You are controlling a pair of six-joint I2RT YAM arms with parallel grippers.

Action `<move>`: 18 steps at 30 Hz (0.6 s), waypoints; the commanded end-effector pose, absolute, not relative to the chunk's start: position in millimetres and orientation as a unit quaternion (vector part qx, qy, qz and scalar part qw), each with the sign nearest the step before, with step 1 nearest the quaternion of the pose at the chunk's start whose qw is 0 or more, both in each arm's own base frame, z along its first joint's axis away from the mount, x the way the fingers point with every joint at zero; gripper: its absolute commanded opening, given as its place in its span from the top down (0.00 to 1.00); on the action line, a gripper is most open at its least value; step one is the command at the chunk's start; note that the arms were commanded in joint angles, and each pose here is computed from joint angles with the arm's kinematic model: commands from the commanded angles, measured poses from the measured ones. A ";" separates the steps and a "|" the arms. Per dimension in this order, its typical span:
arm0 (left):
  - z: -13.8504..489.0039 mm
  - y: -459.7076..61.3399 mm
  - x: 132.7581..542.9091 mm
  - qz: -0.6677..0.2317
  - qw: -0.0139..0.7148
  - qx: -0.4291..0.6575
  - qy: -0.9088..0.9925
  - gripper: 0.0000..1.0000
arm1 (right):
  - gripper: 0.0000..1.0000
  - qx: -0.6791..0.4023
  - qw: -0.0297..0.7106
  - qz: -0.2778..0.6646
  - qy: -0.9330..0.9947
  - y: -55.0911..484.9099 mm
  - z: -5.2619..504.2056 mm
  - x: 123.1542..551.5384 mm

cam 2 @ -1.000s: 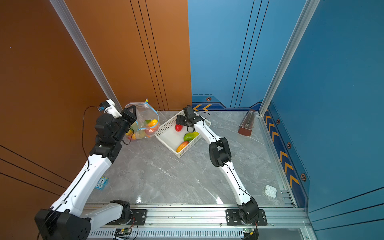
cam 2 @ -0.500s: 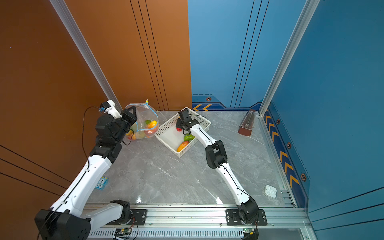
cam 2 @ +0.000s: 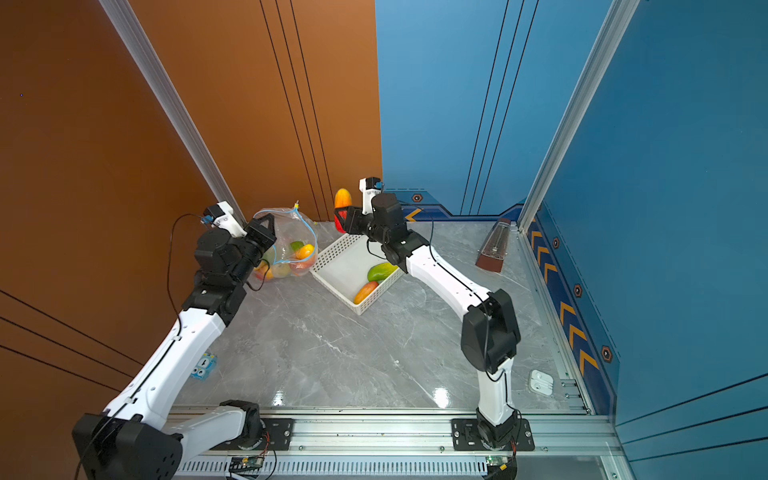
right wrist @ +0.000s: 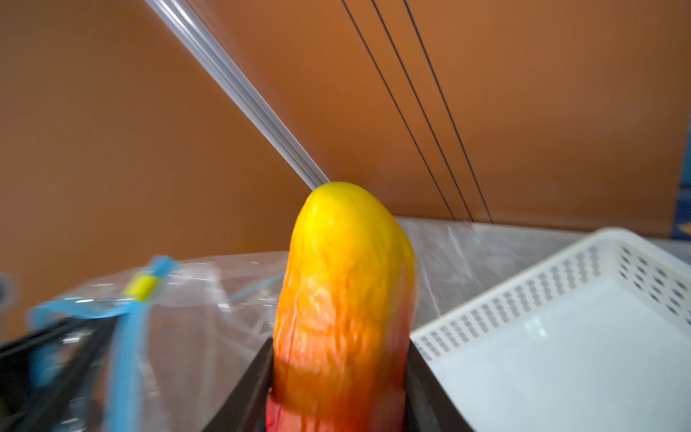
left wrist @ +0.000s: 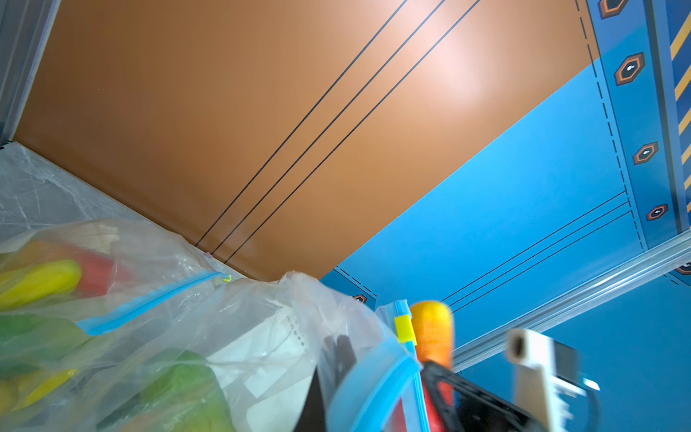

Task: Place the mango in a zip-top bag and seal the zipper
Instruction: Pick up the mango from the basket, then place the mango in the zipper food storage bag.

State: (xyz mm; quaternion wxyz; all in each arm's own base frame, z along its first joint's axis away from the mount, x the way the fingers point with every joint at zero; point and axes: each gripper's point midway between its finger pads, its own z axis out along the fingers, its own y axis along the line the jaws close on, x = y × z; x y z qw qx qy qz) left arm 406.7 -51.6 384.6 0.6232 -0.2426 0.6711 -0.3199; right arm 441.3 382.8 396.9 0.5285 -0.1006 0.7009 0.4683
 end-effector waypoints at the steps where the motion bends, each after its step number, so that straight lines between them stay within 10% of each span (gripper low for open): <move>1: 388.4 -59.0 411.1 -0.337 0.619 -0.239 0.668 1.00 | 0.76 -0.147 0.595 0.500 0.612 395.2 431.5 411.9; 14: 380.4 -69.6 418.7 -0.379 0.584 -0.262 0.668 1.00 | 0.75 -0.203 0.571 0.552 0.573 470.4 409.7 387.4; 18: 379.6 -67.9 419.4 -0.397 0.572 -0.276 0.663 1.00 | 0.57 -0.219 0.572 0.521 0.594 485.4 381.1 393.2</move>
